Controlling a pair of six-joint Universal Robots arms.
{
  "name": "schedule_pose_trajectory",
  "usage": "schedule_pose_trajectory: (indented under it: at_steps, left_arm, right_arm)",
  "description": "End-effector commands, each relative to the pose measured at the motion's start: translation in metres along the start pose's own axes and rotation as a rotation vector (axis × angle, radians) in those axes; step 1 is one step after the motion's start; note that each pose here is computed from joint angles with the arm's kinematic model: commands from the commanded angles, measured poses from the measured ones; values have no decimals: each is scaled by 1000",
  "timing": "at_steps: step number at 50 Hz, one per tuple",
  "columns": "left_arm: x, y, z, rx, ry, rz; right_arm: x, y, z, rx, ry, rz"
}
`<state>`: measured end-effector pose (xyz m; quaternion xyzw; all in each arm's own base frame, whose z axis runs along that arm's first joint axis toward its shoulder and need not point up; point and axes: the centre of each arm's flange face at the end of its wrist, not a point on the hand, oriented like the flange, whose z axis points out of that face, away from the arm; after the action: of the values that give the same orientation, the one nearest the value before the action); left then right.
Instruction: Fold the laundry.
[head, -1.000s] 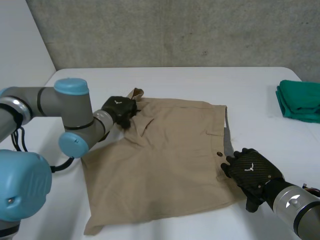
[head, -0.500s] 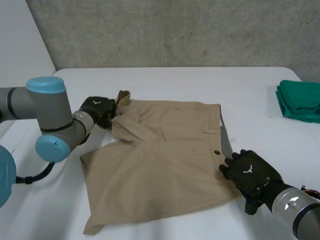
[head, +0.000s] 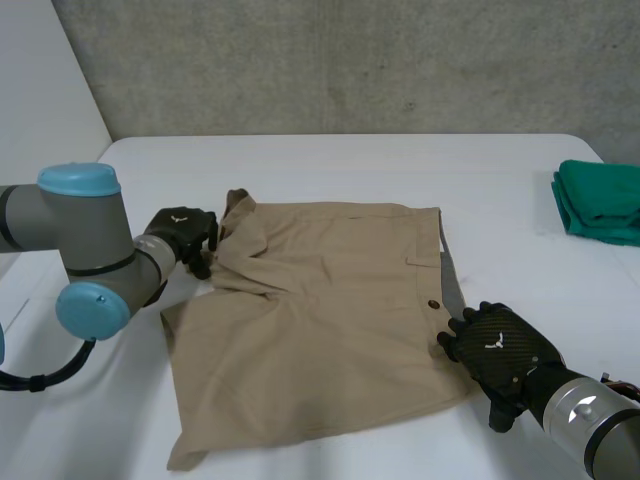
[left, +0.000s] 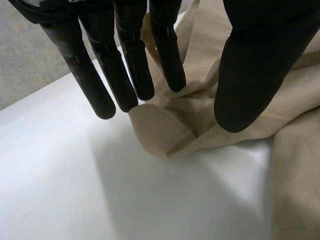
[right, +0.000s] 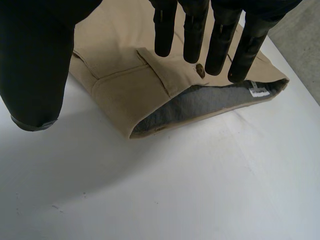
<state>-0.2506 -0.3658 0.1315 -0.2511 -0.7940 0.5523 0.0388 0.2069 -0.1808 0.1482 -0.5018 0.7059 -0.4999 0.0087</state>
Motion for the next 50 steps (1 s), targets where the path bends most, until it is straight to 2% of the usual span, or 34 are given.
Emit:
schedule_pose_trajectory:
  at_steps: [1, 13, 23, 32, 40, 50]
  left_arm:
    - [1, 1, 4, 10, -5, 7]
    - [-16, 2, -15, -34, -134, 59]
    - [-11, 8, -28, -60, -124, 64]
    - [-20, -8, -17, 73, -162, 48]
    - [-20, -22, -4, 150, -113, -2]
    - [-5, -4, 19, 112, 51, -65]
  right_arm:
    - [0, 0, 0, -1, 0, 0]
    - [1, -1, 0, 3, 2, -1]
    - [2, -2, 0, 8, 5, -2]
    - [2, -2, 0, 9, 9, -2]
    - [2, -2, -1, 7, 9, -2]
    - [3, -1, -1, 3, 12, 1]
